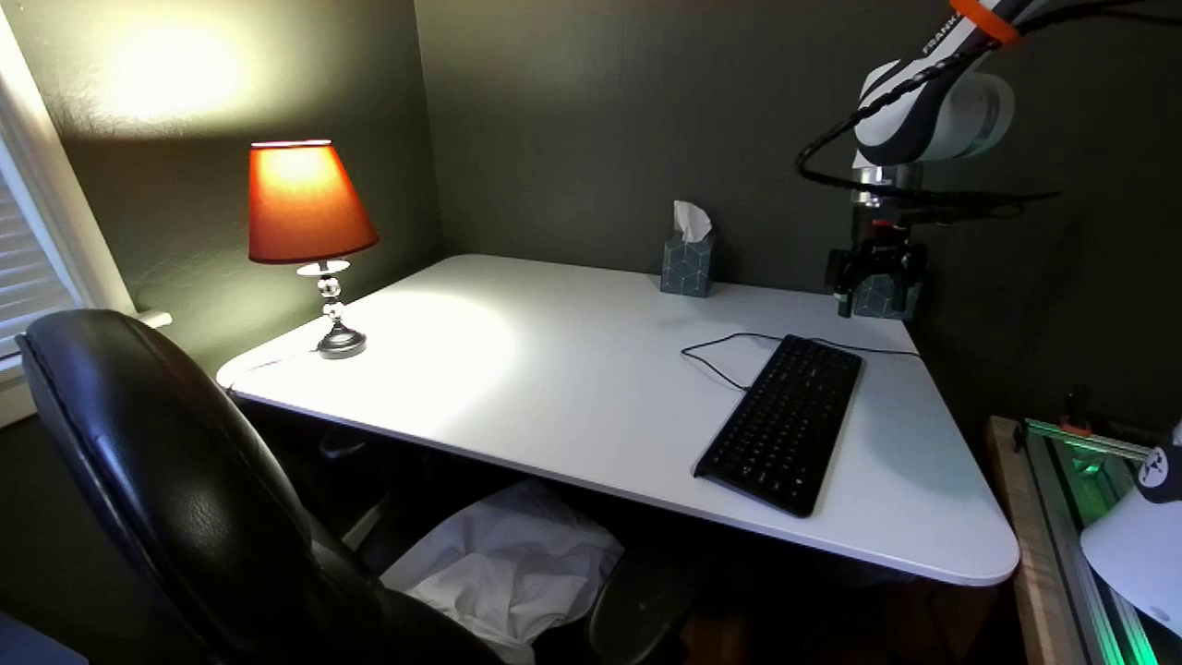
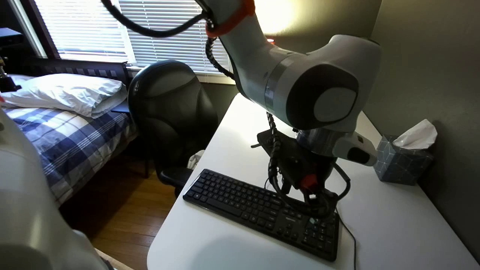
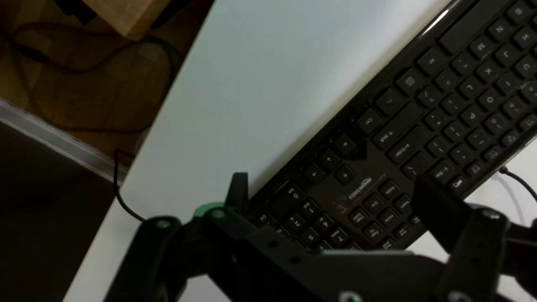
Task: Press a button on the keyboard
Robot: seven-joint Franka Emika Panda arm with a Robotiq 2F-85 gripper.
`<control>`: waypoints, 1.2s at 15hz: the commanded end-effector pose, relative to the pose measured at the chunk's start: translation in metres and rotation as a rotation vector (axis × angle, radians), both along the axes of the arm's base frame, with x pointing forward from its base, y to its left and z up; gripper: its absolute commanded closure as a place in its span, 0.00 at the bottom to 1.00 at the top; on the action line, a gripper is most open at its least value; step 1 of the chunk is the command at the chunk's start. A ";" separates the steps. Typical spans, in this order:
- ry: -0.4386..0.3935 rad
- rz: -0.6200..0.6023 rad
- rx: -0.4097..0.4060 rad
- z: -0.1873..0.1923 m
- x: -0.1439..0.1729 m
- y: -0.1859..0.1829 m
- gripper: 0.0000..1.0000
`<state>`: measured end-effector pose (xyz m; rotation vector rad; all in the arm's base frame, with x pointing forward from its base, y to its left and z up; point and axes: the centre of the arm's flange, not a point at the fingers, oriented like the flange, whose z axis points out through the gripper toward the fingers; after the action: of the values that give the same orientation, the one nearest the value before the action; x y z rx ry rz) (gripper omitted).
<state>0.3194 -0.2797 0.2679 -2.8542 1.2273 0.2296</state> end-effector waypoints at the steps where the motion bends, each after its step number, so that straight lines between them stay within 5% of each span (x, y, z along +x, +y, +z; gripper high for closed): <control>1: -0.048 0.061 -0.050 0.020 -0.024 0.023 0.00; 12: -0.127 0.197 -0.150 0.060 -0.043 0.055 0.00; 18: -0.151 0.194 -0.160 0.076 -0.023 0.046 0.00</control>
<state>0.2961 -0.2333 0.3443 -3.0607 0.9854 -0.0855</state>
